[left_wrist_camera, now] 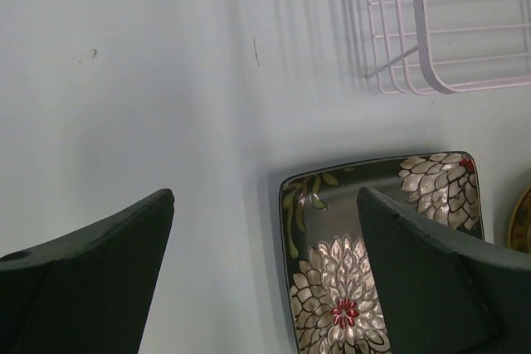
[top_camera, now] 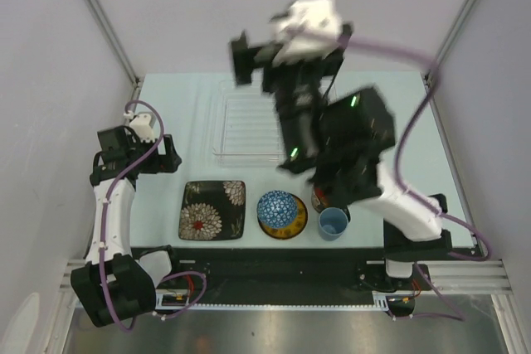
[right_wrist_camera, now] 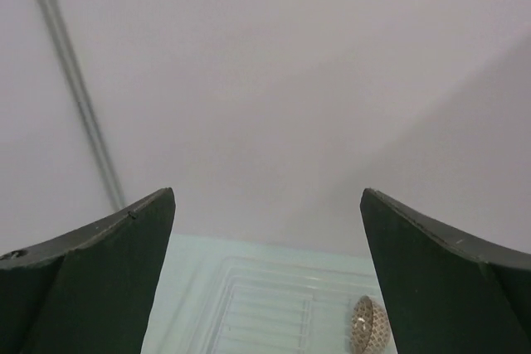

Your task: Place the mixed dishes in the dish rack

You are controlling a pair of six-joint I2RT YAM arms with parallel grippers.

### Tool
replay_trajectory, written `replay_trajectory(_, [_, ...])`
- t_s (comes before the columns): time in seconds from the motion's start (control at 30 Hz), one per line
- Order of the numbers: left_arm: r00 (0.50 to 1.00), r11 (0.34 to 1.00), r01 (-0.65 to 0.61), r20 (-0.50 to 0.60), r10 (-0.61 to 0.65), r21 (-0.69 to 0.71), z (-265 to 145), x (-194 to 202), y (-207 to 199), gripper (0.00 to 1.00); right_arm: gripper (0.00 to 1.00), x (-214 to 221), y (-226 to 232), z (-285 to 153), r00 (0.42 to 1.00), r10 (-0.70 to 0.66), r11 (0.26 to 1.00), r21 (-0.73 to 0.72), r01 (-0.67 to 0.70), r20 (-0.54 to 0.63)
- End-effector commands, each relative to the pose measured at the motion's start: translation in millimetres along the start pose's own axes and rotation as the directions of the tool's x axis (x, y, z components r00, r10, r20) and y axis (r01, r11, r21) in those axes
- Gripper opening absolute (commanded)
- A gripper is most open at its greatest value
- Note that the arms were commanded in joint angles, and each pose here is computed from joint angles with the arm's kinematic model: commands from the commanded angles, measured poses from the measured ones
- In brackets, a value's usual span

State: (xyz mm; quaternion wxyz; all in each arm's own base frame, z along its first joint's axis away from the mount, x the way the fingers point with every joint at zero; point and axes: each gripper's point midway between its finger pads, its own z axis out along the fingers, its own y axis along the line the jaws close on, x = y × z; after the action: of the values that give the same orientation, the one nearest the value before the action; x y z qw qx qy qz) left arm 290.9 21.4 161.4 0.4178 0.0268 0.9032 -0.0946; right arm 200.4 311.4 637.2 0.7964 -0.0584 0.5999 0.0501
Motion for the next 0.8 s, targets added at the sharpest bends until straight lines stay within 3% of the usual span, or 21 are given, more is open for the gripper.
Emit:
replay_trajectory(0.0, [0.998,1.0,-0.006,0.054,0.006,0.002,-14.0,-20.3,-3.8,0.97,1.0,110.6,35.0,44.8,0.961,0.07,0.969,-0.21,-0.129,-0.266])
replay_trajectory(0.07, [0.995,0.999,-0.049,0.087,0.05,-0.015,-19.8,-22.7,-3.5,0.98,1.0,183.4,56.3,29.2,0.908,-0.04,0.966,-0.247,-0.071,-0.417])
replay_trajectory(0.1, [0.995,0.998,-0.055,0.086,0.057,-0.024,-18.9,-18.3,-1.6,0.98,1.0,219.3,60.7,14.3,0.847,-0.008,0.965,-0.226,-0.133,-0.532])
replay_trajectory(0.17, [0.995,0.998,-0.059,0.076,0.061,-0.028,-16.7,-14.3,-0.4,0.98,0.98,294.4,52.9,-20.3,0.735,-0.099,0.969,-0.231,-0.081,-0.671])
replay_trajectory(0.23, [0.998,0.999,-0.044,0.052,0.045,-0.02,-13.9,-9.7,-0.5,0.98,0.98,331.7,52.0,-48.0,0.683,-0.091,0.97,-0.221,-0.104,-0.724])
replay_trajectory(0.27, [0.998,0.999,-0.043,0.052,0.044,-0.021,-14.0,-9.7,0.0,0.97,0.97,369.3,43.5,-74.1,0.621,-0.143,0.968,-0.239,-0.074,-0.771])
replay_trajectory(0.33, [0.997,0.999,-0.044,0.059,0.045,-0.019,-13.5,-9.5,-1.0,0.97,0.94,374.0,33.3,-97.9,0.586,-0.088,0.97,-0.204,-0.135,-0.806])
replay_trajectory(0.5, [0.997,0.999,-0.042,0.064,0.043,-0.018,-12.9,-11.1,-0.9,0.97,0.89,418.2,-2.0,-144.4,0.483,-0.131,0.981,-0.182,-0.06,-0.866])
replay_trajectory(0.77, [0.997,0.999,-0.041,0.069,0.043,-0.027,-16.1,-10.9,-1.2,0.97,0.88,443.2,-2.0,-164.3,0.417,-0.143,0.979,-0.191,-0.074,-0.898])
